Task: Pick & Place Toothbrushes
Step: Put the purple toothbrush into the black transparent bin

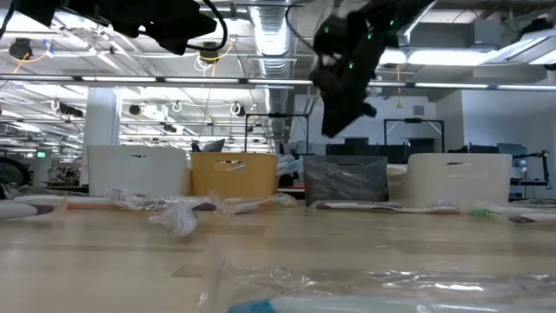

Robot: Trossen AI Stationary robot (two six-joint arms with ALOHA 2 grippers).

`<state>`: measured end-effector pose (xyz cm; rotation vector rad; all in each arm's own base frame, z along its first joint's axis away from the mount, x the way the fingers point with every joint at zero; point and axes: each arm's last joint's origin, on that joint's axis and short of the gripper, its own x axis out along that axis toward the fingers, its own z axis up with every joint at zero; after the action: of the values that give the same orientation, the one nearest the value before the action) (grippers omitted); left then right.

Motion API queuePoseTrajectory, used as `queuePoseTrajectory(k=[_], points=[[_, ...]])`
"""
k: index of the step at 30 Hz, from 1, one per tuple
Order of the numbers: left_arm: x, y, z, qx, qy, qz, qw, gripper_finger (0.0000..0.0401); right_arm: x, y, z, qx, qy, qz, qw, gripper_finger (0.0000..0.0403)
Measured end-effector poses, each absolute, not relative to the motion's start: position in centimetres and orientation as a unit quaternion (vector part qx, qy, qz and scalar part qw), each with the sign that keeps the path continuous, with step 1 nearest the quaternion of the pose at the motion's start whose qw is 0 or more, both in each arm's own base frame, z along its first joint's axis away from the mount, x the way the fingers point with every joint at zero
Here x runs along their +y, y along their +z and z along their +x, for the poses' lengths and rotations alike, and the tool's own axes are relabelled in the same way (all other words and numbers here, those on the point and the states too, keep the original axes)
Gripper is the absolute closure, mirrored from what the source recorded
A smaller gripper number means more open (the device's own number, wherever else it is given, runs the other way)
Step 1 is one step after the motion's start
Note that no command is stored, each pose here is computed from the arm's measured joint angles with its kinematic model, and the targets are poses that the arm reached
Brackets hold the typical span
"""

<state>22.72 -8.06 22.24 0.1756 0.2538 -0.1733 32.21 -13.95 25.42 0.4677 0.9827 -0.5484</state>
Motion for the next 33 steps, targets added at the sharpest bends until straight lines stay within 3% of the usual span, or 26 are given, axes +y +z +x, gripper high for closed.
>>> queuePoseTrajectory(k=[7, 12, 22, 33], points=[[-8.1, 22.2, 22.7, 0.128, -0.086, 0.087, 0.984, 0.0243, -10.0, 30.8, 30.5, 0.419, -0.206, 0.177, 0.866, 0.0311], [-8.1, 22.2, 22.7, 0.129, -0.086, 0.084, 0.984, 0.0243, -6.7, 32.7, 28.9, 0.428, -0.168, 0.157, 0.874, 0.0311], [-8.1, 22.2, 22.7, 0.130, -0.086, 0.083, 0.984, 0.0243, 0.8, 32.3, 26.5, 0.548, -0.066, 0.091, 0.829, 0.0310], [-8.0, 22.1, 22.7, 0.130, -0.086, 0.083, 0.984, 0.0243, 8.1, 31.2, 26.0, 0.578, 0.024, 0.035, 0.815, 0.0310]])
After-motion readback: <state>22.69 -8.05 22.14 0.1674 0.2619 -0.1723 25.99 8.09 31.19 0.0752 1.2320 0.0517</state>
